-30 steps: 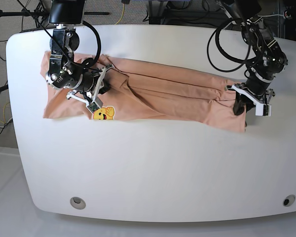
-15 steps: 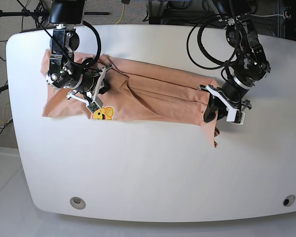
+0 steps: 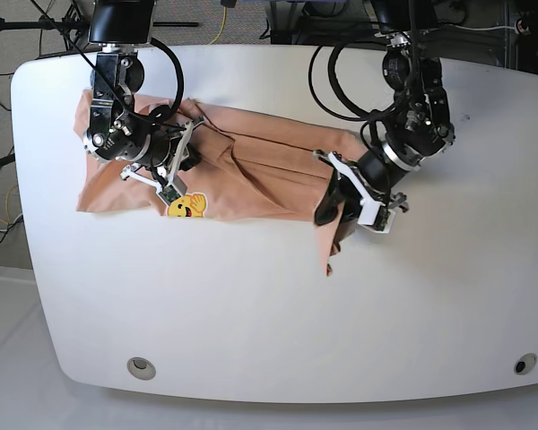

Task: Fold the T-shirt properly
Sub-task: 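Fold the grasped end with the left gripper toward the right gripper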

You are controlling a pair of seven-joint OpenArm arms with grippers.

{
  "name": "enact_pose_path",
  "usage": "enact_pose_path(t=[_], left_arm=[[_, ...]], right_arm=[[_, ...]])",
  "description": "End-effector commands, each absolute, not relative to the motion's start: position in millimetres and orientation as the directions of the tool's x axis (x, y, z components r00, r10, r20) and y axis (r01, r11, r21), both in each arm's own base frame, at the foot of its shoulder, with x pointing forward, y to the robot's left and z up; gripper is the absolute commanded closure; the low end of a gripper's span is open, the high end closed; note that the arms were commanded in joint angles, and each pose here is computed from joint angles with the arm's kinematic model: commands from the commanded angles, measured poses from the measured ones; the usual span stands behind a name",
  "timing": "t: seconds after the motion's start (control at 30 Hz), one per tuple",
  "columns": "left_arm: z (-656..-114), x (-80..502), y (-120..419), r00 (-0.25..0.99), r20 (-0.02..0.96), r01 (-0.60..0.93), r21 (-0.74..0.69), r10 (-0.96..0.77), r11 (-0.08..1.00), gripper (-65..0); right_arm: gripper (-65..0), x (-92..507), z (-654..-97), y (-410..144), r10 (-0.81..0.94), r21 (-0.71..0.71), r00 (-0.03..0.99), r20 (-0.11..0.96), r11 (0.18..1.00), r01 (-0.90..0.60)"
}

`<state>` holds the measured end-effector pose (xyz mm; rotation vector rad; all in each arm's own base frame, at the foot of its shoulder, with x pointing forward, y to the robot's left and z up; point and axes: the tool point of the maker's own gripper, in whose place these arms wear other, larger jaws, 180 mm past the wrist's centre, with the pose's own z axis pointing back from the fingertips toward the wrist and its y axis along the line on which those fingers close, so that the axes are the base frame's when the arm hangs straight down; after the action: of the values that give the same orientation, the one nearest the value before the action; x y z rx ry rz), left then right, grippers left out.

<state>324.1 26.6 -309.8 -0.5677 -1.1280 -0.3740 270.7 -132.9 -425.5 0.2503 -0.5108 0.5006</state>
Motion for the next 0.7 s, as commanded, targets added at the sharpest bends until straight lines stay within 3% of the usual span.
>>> enact_pose_path(t=[0.0, 0.3, 0.67], left_arm=[[-293.6, 327.7, 6.3, 0.34, 0.939, 0.6, -0.252, 0.043, 0.759, -0.8], [-309.7, 312.3, -52.1, 0.377, 0.924, 0.694, -0.329, 0.066, 0.641, -0.8], [-328.5, 299.9, -74.1, 0.427, 0.901, 0.707, -0.385, 0.076, 0.593, -0.8]], right_arm=[[-5.0, 265.2, -429.5, -142.3, 0.425, 0.077, 0.769, 0.477, 0.852, -0.518], [-5.0, 265.2, -429.5, -142.3, 0.425, 0.077, 0.769, 0.477, 0.852, -0.518], [-5.0, 265.2, -429.5, -142.3, 0.425, 0.077, 0.769, 0.477, 0.852, -0.518]])
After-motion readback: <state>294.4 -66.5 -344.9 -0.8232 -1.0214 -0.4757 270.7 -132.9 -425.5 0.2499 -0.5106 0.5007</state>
